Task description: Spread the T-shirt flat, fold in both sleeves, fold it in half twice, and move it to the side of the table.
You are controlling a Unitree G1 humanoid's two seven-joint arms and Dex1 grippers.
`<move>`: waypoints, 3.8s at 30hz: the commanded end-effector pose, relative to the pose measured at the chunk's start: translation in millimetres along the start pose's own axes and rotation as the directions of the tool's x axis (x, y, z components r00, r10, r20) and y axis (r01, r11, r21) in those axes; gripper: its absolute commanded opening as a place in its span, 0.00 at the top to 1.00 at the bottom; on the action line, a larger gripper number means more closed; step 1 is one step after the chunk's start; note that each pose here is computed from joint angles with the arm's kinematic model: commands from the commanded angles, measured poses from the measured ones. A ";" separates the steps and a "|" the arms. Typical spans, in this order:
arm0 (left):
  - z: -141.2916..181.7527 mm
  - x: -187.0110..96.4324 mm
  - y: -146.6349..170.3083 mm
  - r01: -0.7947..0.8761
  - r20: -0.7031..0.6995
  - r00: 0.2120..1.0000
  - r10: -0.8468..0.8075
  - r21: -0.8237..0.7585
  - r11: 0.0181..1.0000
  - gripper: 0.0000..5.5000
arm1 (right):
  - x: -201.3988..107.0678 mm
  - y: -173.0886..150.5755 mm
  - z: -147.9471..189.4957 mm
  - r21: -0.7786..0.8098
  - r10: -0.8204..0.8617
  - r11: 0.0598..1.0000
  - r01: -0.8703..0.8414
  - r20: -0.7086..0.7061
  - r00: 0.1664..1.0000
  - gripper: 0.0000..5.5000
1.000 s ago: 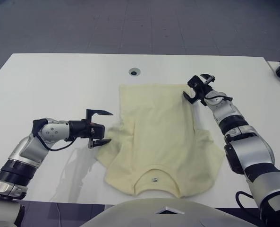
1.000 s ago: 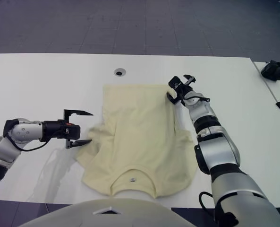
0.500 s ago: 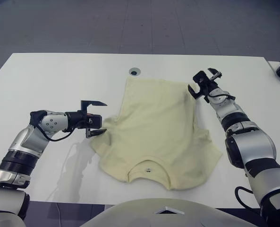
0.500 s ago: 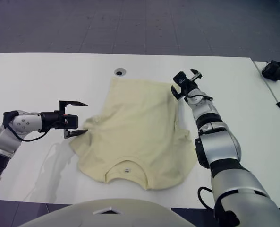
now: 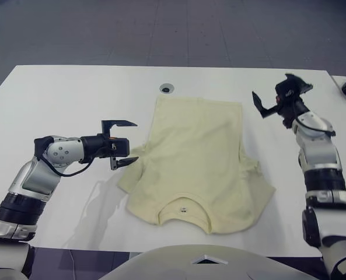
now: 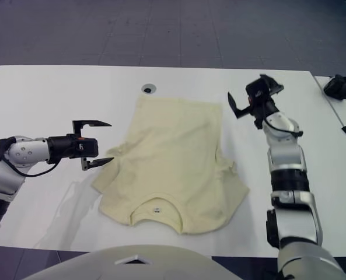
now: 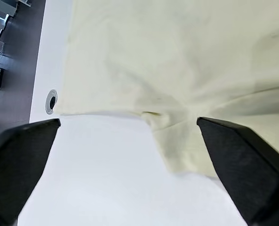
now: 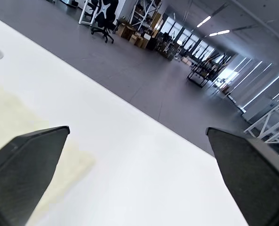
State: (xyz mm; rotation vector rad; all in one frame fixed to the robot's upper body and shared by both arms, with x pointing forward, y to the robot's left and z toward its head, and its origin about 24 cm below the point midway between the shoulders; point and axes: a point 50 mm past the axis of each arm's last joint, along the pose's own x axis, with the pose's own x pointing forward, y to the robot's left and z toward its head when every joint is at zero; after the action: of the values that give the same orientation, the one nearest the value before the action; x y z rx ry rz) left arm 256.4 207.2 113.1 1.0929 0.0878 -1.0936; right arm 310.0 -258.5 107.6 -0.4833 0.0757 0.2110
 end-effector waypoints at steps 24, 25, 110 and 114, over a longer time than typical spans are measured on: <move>-43.3 122.9 26.4 -0.245 -0.141 0.963 0.228 -0.109 0.963 0.02 | -135.9 40.2 -39.0 -0.263 0.227 0.883 -0.389 -0.487 0.843 0.02; -45.4 122.4 26.6 -0.247 -0.160 0.960 0.229 -0.105 0.963 0.02 | -136.3 37.5 -43.0 -0.265 0.202 0.890 -0.372 -0.502 0.841 0.02; 8.3 -21.6 -142.0 -0.319 -0.293 0.940 0.176 -0.936 0.146 0.85 | -140.2 73.6 -67.2 0.569 0.102 0.797 0.205 -0.461 0.882 1.00; 5.2 -22.4 -143.7 -0.335 -0.311 0.936 0.163 -0.931 0.148 0.80 | -139.0 74.0 -67.5 0.571 0.108 0.797 0.197 -0.455 0.884 1.00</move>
State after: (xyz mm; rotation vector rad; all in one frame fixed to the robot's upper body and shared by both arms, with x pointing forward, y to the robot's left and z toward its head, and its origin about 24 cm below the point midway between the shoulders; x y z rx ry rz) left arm 140.6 212.0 40.0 -0.0834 0.5707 -0.4183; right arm 160.3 -251.3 39.3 0.1135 0.5437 0.0093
